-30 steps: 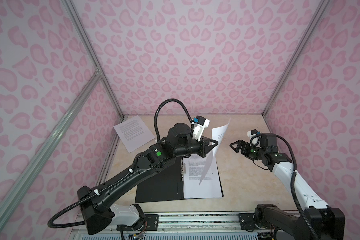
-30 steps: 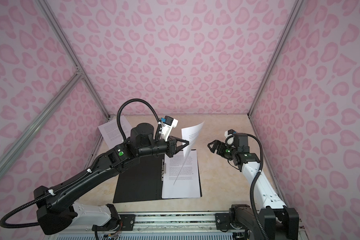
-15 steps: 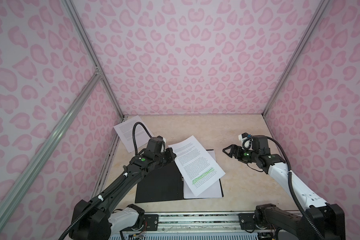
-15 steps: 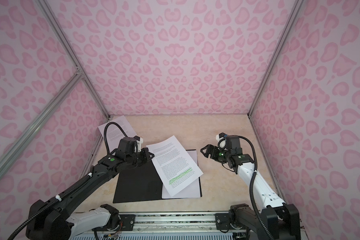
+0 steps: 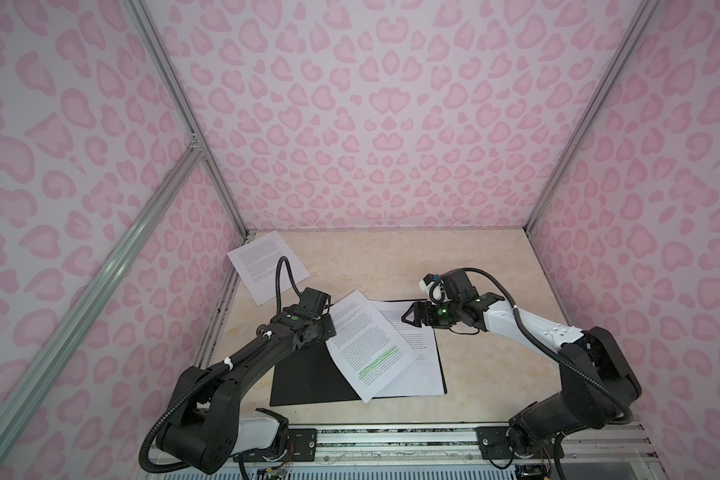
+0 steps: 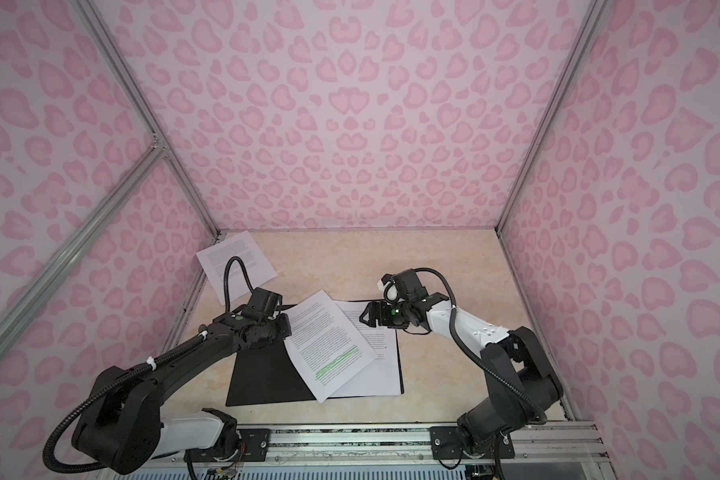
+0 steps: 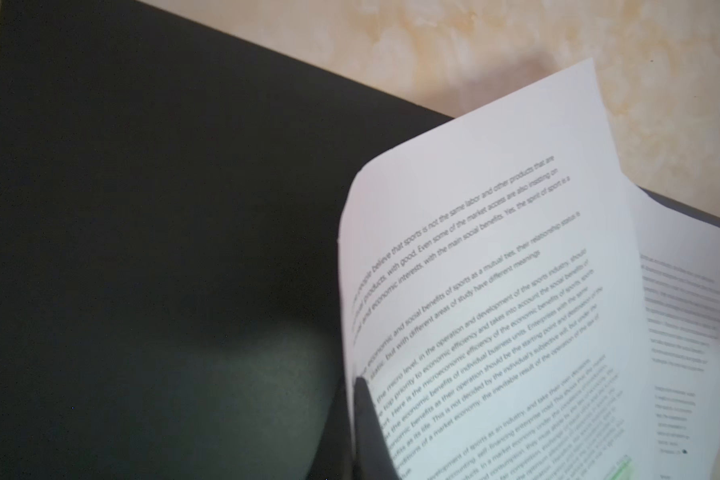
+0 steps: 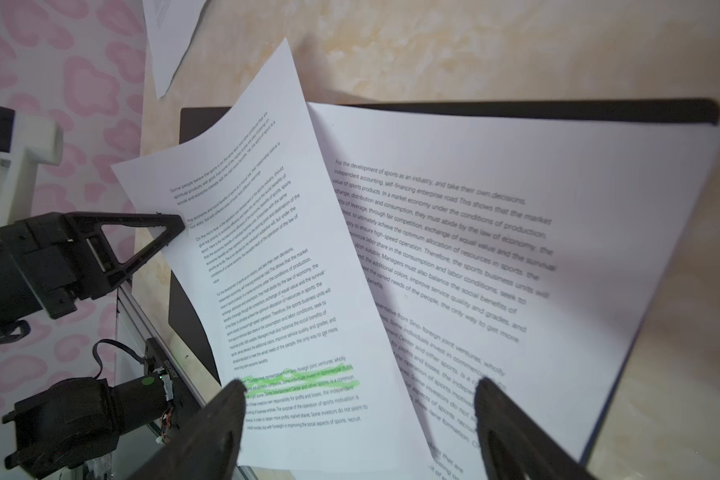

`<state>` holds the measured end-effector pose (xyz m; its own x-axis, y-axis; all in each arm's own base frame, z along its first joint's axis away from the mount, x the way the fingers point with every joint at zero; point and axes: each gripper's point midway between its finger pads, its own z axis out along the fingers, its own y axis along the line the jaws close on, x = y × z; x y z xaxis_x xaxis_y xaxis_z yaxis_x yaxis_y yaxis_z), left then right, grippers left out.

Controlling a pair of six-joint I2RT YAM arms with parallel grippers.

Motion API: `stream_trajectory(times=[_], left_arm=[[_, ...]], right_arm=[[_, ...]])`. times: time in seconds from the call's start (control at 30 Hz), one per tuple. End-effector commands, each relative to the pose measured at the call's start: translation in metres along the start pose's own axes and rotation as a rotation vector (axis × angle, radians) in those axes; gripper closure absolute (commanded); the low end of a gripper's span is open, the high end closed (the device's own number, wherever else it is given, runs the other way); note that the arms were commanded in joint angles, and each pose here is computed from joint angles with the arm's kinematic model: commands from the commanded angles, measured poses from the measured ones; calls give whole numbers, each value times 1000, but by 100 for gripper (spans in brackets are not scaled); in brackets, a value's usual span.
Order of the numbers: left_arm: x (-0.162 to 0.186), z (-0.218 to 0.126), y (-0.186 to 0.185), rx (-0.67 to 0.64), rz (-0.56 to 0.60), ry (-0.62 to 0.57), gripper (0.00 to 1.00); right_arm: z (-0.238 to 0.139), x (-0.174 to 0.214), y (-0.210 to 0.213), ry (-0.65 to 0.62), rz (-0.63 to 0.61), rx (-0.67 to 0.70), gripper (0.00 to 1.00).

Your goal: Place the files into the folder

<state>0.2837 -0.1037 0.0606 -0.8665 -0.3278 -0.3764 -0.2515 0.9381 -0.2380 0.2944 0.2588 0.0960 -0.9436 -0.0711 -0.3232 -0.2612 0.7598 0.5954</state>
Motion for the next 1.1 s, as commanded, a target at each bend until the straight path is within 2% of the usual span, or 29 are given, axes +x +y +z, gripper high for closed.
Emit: stream_trajectory(times=[0.0, 0.27, 0.57, 1.07], left_arm=[[-1, 5, 9, -50, 11, -10, 96], [5, 13, 10, -57, 31, 20, 96], [7, 19, 8, -44, 32, 32, 96], [8, 21, 8, -43, 28, 32, 96]], right_arm=[[17, 8, 3, 65, -43, 7, 13], [55, 11, 14, 158, -59, -29, 14], [79, 7, 20, 218, -51, -61, 17], [77, 11, 38, 253, -10, -168, 42]])
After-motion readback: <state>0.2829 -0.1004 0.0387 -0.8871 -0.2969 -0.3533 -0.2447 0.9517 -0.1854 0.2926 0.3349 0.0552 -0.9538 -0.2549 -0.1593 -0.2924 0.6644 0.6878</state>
